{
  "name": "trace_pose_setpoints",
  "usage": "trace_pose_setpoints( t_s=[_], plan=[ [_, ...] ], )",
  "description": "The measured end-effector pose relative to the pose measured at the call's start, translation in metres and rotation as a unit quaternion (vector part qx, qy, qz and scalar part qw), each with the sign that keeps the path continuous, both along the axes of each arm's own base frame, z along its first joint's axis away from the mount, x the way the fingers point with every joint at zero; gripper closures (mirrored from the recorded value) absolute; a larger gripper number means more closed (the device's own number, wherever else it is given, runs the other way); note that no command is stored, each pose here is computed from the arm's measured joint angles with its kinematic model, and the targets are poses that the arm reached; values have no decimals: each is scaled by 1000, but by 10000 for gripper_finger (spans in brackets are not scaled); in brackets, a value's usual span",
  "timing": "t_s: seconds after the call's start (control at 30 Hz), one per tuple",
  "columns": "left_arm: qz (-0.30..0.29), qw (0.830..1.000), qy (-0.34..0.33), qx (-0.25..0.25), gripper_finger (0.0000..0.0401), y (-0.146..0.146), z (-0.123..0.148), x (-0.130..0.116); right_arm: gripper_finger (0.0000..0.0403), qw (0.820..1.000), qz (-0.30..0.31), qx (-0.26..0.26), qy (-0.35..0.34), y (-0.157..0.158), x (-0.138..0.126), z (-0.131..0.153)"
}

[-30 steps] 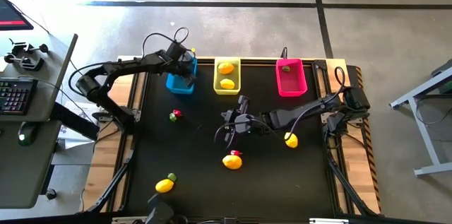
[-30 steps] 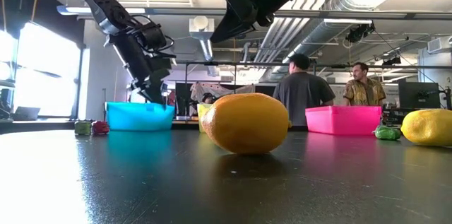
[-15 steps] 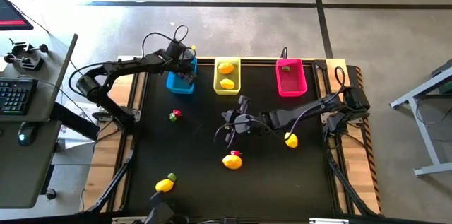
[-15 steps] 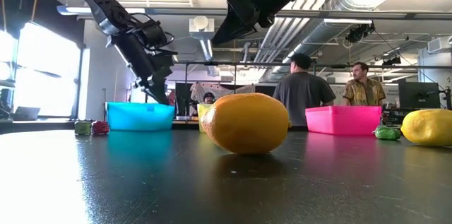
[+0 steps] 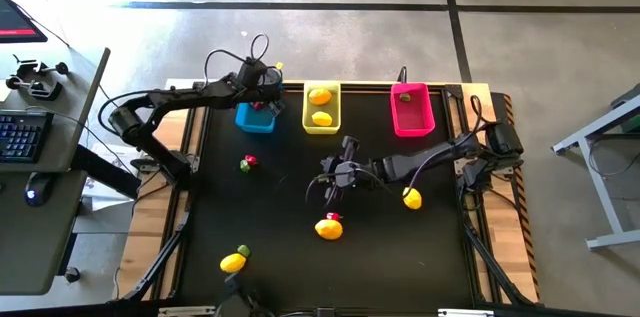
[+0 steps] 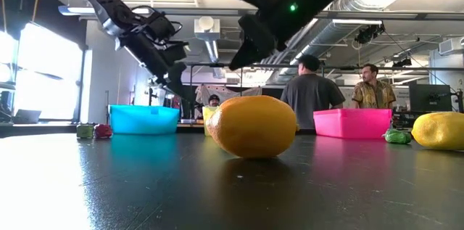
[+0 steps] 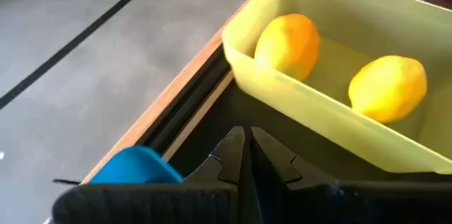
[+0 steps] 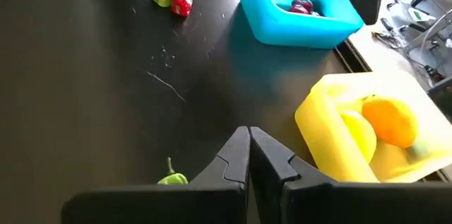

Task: Sort produce into baskets
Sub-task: Put the green bell pepper into the pink bin

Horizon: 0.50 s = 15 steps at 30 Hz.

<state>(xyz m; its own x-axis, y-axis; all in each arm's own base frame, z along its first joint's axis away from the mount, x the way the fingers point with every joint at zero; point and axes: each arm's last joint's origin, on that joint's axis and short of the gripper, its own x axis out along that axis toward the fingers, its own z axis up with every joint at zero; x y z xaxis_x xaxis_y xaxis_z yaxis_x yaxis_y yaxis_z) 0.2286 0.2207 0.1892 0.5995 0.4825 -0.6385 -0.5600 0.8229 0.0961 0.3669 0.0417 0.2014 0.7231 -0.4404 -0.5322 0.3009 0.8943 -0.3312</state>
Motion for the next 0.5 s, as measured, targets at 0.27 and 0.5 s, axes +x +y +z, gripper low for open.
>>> trace_pose_setpoints(
  t_s=[0.27,0.5],
  plan=[
    [-22,999,-20,22,392,-19,-17,-2,403,999,32,19,-11,-5,1,-5],
    [-48,995,-64,62,392,-46,-11,-10,403,999,42,12,-17,-4,2,-3]
  ],
)
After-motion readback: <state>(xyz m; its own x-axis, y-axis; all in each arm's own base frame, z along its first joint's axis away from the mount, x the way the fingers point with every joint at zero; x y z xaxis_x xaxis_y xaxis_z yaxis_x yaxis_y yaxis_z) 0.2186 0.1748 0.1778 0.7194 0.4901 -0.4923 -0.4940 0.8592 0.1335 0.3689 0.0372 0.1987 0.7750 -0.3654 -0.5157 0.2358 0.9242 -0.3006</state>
